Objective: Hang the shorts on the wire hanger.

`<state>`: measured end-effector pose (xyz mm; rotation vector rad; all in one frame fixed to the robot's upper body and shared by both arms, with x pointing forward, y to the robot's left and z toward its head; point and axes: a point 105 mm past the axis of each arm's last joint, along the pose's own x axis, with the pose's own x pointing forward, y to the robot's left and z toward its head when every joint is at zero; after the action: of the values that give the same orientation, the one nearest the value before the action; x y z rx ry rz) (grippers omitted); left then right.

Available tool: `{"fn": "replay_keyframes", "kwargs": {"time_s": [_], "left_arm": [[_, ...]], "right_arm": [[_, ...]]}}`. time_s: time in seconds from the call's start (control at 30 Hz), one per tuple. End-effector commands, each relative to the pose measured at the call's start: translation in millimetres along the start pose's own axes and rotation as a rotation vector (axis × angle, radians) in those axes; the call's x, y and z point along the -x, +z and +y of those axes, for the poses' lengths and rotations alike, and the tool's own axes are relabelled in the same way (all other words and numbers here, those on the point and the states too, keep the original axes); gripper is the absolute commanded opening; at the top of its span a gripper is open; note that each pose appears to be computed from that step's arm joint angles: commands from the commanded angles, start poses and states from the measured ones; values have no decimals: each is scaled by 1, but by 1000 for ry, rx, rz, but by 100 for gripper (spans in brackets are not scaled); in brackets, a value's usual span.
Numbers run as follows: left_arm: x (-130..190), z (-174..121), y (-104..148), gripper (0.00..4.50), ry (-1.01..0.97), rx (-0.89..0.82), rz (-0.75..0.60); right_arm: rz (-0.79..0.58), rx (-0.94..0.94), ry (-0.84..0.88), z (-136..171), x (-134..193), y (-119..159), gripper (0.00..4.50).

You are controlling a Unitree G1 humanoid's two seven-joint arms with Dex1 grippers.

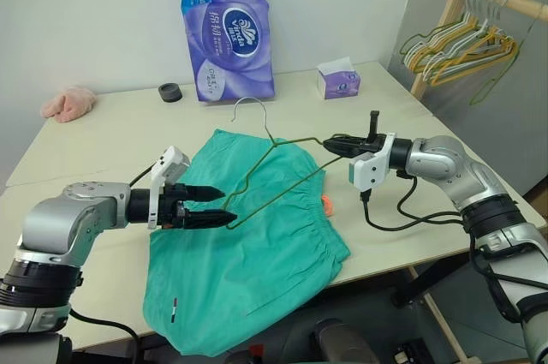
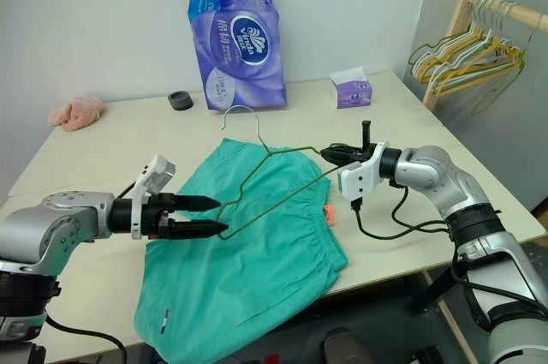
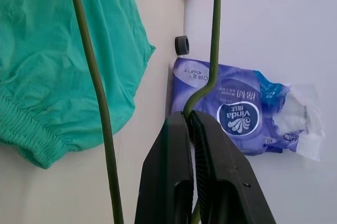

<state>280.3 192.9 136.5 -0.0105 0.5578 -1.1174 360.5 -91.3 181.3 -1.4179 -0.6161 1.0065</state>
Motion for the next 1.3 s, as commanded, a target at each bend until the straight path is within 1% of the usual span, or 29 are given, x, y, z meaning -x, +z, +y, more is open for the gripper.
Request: {"fn": "replay_keyframes", "kwargs": {"time_s": [0.03,0.2,0.3,0.37,0.57,0.67,0.7,0.73,0.93,1.0,1.03,1.23,1.3], "left_arm": [[-4,-6,-1,450,-15,-18,4],[-9,-6,-7,450,-14,-2,13],[-11,-7,-6,389,-14,4,1],[-12,-7,-5,335,-14,4,-2],[-14,-10,-8,137,-25,2,2],[-16,-11,-8,49,-31,1,1],[-16,-11,-8,13,-31,1,0],[-16,-11,-8,3,-31,1,-1],[-15,-8,-7,3,-12,2,-11],[-14,-6,-6,0,3,0,-16],[-13,-5,-6,0,9,-5,-17],[-12,-2,-2,0,35,-4,-35],[-11,-1,-1,0,54,-25,-31]], "right_arm": [[-32,33,-60,-21,0,7,4],[-51,29,-82,-27,-1,12,4],[-55,24,-89,-28,-2,13,0],[-56,23,-87,-28,-2,13,0],[-57,13,-86,-27,-2,14,0],[-60,8,-87,-26,-2,15,0],[-63,7,-83,-25,-2,16,0],[-65,11,-81,-25,-2,16,0],[-106,24,-34,-15,-2,25,0],[-120,8,-28,-12,-1,29,56],[-125,1,-28,-11,0,30,78],[-140,-57,-34,-12,7,37,288],[-137,-127,-47,-13,11,36,355]]}}
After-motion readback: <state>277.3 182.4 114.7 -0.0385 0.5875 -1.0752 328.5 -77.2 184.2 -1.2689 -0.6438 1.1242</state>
